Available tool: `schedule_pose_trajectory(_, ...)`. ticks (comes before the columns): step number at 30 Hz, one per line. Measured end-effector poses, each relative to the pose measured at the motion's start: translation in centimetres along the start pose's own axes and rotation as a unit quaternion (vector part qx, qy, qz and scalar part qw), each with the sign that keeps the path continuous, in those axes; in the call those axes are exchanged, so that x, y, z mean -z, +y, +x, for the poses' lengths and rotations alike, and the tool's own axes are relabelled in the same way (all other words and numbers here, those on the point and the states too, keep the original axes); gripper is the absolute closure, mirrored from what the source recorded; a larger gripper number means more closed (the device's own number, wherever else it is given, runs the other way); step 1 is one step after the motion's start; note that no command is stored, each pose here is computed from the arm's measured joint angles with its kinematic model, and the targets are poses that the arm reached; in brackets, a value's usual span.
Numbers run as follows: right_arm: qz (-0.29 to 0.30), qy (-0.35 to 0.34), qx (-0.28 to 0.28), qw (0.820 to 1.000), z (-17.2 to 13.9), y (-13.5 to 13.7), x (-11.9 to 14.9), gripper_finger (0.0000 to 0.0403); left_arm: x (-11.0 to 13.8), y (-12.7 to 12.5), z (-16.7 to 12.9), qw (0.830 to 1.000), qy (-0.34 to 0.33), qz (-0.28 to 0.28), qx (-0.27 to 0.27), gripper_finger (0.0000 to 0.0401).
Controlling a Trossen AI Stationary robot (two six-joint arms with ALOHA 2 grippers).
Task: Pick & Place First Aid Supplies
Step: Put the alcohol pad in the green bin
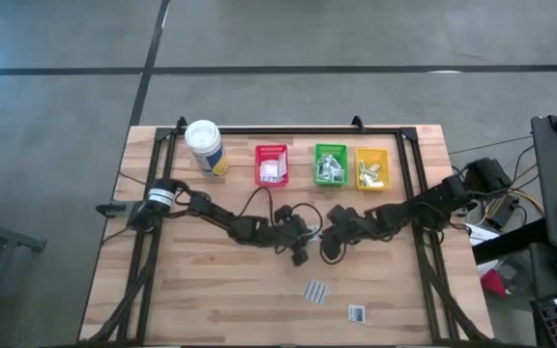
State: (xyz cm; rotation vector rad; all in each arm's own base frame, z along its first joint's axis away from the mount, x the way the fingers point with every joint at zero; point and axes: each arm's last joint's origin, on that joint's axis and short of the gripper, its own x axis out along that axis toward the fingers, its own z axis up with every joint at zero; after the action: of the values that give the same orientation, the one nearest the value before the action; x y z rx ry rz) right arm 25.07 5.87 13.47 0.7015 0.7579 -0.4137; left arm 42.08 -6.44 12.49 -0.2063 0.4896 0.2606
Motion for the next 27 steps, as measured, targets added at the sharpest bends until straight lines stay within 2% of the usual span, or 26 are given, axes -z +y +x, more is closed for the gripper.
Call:
schedule_pose_trajectory(8,0.013,-0.009,0.018,1.000,0.3,-0.9,-0.7,0.0297,0.9,-0.3,0.1,1.000,0.023,0.007,0.010,0.0307)
schedule_pose_trajectory(13,0.007,-0.019,0.027,0.999,0.4,-1.2,-1.0,0.0292,1.5,0.1,0.6,0.999,0.014,0.012,-0.039,0.0307)
schedule_pose_trajectory(27,-0.003,-0.022,0.032,0.999,0.4,-1.4,-1.3,0.0291,1.6,-0.5,0.5,1.000,0.013,0.017,-0.014,0.0307)
